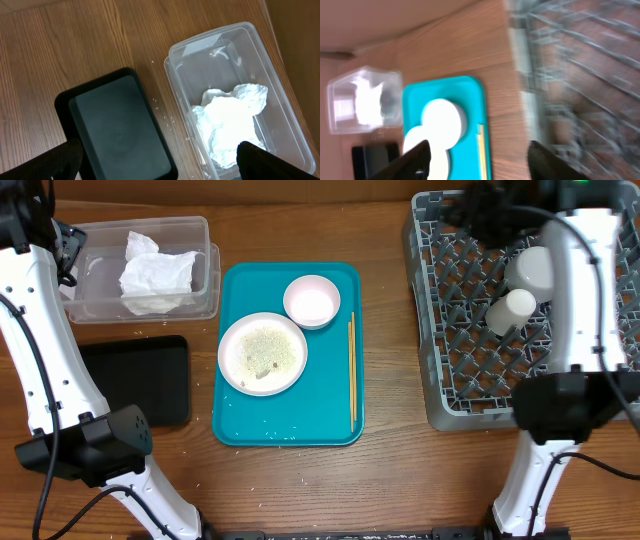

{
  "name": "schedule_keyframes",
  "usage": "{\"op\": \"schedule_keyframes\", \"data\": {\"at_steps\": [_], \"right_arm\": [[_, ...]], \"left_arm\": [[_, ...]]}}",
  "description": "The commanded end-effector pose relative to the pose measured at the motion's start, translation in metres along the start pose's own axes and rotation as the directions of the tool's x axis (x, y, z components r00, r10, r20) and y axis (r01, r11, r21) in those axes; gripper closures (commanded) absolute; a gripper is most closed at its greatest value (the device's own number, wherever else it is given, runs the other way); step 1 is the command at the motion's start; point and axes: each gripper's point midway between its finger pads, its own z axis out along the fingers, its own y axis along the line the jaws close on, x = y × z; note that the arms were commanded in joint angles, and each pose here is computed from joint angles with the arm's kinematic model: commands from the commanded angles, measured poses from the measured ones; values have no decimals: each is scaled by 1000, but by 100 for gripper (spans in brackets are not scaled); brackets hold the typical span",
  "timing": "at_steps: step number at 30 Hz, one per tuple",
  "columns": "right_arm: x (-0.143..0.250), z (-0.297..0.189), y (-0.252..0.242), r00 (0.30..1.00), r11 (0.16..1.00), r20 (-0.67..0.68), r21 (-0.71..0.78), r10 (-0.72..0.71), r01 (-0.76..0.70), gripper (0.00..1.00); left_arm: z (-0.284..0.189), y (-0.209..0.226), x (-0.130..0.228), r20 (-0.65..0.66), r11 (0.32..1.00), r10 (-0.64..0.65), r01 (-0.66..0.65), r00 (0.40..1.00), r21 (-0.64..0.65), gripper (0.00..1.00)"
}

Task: Sort waste into correct bins and load items into the dishwasher
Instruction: 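Release the cup and lift the right gripper out of the rack, then reach the right gripper down to the pink saucer on the tray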

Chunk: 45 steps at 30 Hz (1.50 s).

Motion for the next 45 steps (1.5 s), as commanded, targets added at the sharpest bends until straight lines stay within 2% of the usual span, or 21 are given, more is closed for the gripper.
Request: {"op": "schedule_keyframes", "data": {"at_steps": [1, 5, 6, 8, 11, 13, 17, 19, 29, 34, 42, 45], "right_arm": [[26, 26, 63, 987, 987, -29, -51, -157, 155, 34], [54, 83, 90, 950, 937, -36, 159, -310, 312, 34], [60, 94, 95, 942, 926, -45, 177, -332, 334, 34], [77, 121, 108, 925, 906, -69, 185, -373, 380, 21], [99, 155, 123, 898, 883, -104, 165, -428, 440, 18], [113, 172, 131, 886, 874, -124, 153, -447, 462, 21], [141, 202, 141, 870, 863, -164, 135, -465, 487, 34], [156, 216, 145, 871, 867, -183, 130, -455, 481, 37], [198, 249, 149, 835, 843, -254, 114, -487, 526, 38], [198, 250, 149, 835, 842, -254, 114, -489, 527, 43], [203, 259, 130, 826, 824, -283, 167, -487, 542, 44], [204, 259, 129, 826, 823, -286, 169, -486, 543, 47]], "left_arm": [[3, -1, 1, 9, 1000, 0, 0, 1000, -15, 0], [3, -1, 1, 9, 1000, -1, 1, 1000, -15, 0], [3, -1, 1, 9, 1000, 0, 0, 1000, -15, 0], [3, -1, 1, 9, 1000, 0, 0, 1000, -15, 0], [3, -1, 1, 9, 1000, 0, 0, 1000, -15, 0], [3, -1, 1, 9, 1000, -1, 1, 1000, -15, 0], [3, -1, 1, 9, 1000, -1, 1, 1000, -15, 0], [3, -1, 1, 9, 1000, 0, 1, 1000, -15, 0], [3, -1, 1, 9, 1000, 0, 0, 1000, -15, 0], [3, -1, 1, 9, 1000, 0, 0, 1000, -15, 0], [3, -1, 1, 9, 1000, 0, 1, 1000, -15, 0], [3, -1, 1, 9, 1000, -1, 1, 1000, -15, 0]]}}
